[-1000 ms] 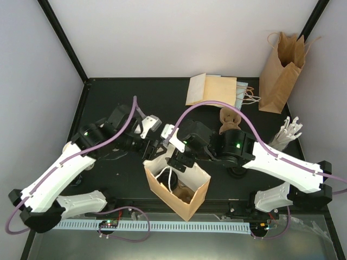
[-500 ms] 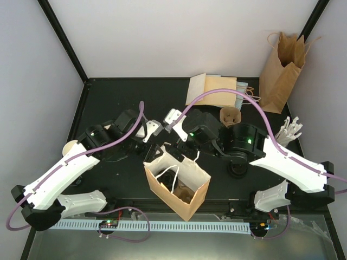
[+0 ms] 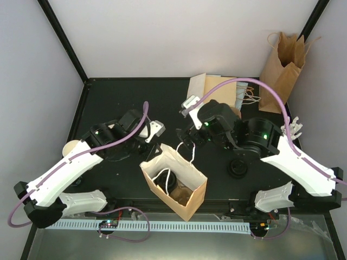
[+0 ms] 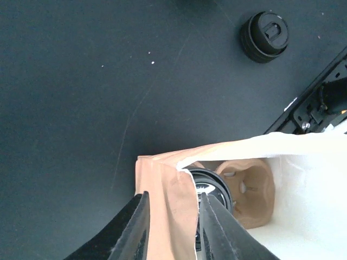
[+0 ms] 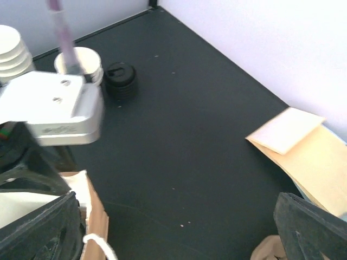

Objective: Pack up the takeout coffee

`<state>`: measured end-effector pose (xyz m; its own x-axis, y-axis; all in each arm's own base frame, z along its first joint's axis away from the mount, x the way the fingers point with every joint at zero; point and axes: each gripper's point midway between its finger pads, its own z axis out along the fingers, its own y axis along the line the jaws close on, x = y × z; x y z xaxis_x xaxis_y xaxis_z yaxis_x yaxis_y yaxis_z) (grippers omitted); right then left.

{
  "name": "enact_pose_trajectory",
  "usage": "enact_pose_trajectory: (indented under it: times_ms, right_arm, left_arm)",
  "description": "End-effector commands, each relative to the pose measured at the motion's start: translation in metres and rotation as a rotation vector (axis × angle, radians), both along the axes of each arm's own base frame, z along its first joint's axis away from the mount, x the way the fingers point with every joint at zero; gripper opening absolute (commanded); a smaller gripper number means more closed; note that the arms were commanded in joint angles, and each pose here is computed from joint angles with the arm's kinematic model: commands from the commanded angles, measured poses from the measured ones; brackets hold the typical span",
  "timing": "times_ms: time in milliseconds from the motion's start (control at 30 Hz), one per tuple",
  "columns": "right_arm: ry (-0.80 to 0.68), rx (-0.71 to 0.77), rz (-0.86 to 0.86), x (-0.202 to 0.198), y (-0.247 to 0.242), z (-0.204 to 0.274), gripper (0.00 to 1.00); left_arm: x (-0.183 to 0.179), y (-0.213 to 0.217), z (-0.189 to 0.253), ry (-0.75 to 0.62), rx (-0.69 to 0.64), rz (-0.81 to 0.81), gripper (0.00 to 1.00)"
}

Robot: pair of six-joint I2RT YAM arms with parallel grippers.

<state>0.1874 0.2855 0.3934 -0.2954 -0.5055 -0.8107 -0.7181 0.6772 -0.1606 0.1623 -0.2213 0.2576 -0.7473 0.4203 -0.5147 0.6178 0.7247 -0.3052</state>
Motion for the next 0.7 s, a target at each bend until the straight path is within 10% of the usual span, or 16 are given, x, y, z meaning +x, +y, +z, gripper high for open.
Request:
enact_pose_trajectory:
  times_ms: [0, 167, 667]
  right_arm:
    - [0.019, 0.033, -0.099, 0.014, -0.027, 0.001, 1.0]
    - [0.034, 0.046, -0.158, 0.029, -0.043, -0.006, 1.0]
    - [0.049, 0.054, -0.335, 0.075, -0.084, -0.026, 1.0]
  left_arm:
    - [0.008, -0.005, 0.009, -0.042, 0.001, 0.001, 0.22]
    - [0.032, 0.002, 0.02, -0.119, 0.048, 0.104, 0.02]
    - [0.177, 0.024, 0.028, -0.166, 0.021, 0.332, 0.02]
